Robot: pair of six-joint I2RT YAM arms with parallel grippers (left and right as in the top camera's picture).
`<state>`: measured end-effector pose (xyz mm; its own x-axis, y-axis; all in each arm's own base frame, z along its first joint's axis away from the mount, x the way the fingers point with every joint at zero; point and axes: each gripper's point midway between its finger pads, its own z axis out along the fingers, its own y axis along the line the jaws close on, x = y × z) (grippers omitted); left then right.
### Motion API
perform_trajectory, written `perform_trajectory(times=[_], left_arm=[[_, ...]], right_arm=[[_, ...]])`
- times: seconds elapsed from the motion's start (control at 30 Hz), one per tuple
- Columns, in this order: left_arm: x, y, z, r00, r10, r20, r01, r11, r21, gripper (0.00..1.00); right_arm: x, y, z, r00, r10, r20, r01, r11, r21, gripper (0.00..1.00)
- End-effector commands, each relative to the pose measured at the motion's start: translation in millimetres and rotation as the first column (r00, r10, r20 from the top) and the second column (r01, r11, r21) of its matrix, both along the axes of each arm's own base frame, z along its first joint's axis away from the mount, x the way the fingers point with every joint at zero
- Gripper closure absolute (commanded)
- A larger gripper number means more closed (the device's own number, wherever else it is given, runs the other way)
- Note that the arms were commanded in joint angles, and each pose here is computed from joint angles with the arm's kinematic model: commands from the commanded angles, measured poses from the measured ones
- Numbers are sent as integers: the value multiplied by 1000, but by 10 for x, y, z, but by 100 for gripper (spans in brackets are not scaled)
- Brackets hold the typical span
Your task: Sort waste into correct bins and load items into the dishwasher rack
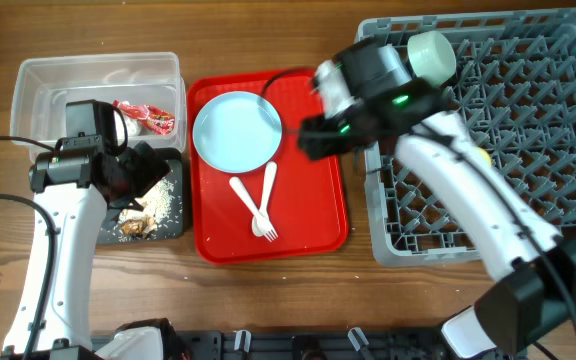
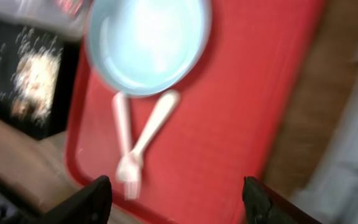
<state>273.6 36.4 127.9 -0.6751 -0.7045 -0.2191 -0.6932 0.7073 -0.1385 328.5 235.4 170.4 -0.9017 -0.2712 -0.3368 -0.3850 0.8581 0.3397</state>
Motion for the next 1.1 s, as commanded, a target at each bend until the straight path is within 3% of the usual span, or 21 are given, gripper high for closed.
perform_trajectory(times=[0.0,0.13,0.23,0.43,0.6,0.73,0.83,0.9,0.97,1.07], left_arm=[[-83,161,27,999,39,-15,-38,998,55,0],[-281,484,2,983,173,-60,-170,984,51,0],[-371,587,-8,972,220,-80,-216,975,48,0],[-373,586,-8,972,220,-81,-216,975,48,0],[-371,587,-8,972,220,-80,-216,975,48,0],[-371,587,-8,972,220,-80,-216,975,48,0],[-371,587,-8,972,220,-80,-216,975,48,0],[-372,587,-8,972,220,-80,-216,975,48,0],[-372,587,-8,972,220,-80,-216,975,48,0],[-372,587,-8,972,220,-80,-216,975,48,0]], right_arm=[[-432,464,-435,988,106,-112,-109,994,-13,32],[-612,756,-847,960,279,-29,-279,938,-207,32],[-745,1000,-1181,915,402,-34,-397,885,-243,32],[-604,1237,-1475,897,438,60,-401,863,-306,34],[-672,1203,-1740,909,417,-9,-399,862,-312,38],[-662,1023,-1772,939,343,-34,-330,865,-379,64],[-562,822,-1746,968,250,-29,-238,869,-434,88],[-517,756,-1597,972,232,-22,-219,876,-430,96],[-441,757,-1375,976,219,18,-193,895,-402,96],[-175,593,-604,973,140,185,-75,945,-319,96]])
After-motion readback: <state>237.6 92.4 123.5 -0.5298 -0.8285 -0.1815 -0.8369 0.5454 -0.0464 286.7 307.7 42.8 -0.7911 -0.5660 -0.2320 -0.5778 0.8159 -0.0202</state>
